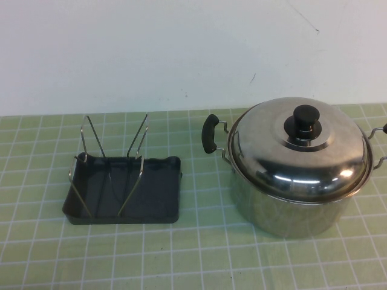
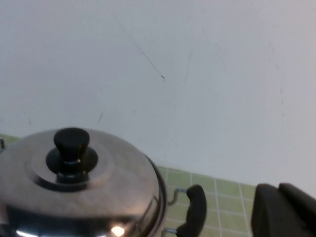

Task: Put pot lid on rack
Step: Open the pot

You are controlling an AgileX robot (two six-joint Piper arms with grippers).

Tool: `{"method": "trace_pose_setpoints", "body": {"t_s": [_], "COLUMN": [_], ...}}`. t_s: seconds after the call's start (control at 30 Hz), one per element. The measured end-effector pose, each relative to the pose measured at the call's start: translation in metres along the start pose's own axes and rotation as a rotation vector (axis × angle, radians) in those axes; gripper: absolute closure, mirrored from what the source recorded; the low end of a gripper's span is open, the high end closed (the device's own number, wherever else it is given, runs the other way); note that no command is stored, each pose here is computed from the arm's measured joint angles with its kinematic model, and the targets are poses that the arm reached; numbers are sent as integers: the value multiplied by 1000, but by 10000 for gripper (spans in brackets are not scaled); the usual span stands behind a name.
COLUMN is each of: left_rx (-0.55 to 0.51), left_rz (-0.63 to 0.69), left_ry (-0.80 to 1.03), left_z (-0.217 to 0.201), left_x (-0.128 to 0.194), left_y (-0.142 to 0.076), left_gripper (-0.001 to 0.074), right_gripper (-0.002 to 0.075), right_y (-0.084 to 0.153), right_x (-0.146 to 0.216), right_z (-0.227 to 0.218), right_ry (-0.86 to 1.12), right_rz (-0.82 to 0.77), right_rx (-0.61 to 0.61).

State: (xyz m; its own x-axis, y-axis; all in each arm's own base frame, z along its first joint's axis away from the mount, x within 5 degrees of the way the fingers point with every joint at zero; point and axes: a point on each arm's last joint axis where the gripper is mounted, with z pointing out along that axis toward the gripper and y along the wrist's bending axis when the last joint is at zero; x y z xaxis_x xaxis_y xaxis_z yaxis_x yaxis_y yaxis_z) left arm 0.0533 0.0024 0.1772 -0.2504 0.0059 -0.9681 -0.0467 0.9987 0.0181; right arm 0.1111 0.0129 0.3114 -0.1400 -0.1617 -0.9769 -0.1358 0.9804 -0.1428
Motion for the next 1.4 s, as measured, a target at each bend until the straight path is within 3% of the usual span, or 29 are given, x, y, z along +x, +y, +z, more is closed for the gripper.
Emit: {"method": "trace_pose_setpoints", "body": {"t_s": [0.33,0.57,0.8,0.93,1.07,1.2,1.27,1.4], "left_rx": [0,0,0,0,0,0,0,0], "left_rz": [0,-2,0,0,0,0,0,0], "left_ry": [0,0,0,-1,-1,-1,-1,-1], "left_z": [0,0,0,0,0,0,0,0], "left_x": [0,0,0,0,0,0,0,0], "left_y": [0,0,0,0,0,0,0,0], "left_gripper": [738,738,738,738,738,738,738,738], "right_gripper": [727,727,727,718,594,309,208,131], "right_y": [31,56,83,87,95,104,107,111], "right_x": [-13,3,16,21,22,21,23,36], "right_z": [62,100,115,125,137,154,164,188], "right_ry": [-176,-195,-154,-156,-199,-247,-253,-198], "right_rz": [-15,-255,-176,-38,42,35,27,24], "right_rx": [-168,-255,-269,-276,-314,-327,-315,-256]}}
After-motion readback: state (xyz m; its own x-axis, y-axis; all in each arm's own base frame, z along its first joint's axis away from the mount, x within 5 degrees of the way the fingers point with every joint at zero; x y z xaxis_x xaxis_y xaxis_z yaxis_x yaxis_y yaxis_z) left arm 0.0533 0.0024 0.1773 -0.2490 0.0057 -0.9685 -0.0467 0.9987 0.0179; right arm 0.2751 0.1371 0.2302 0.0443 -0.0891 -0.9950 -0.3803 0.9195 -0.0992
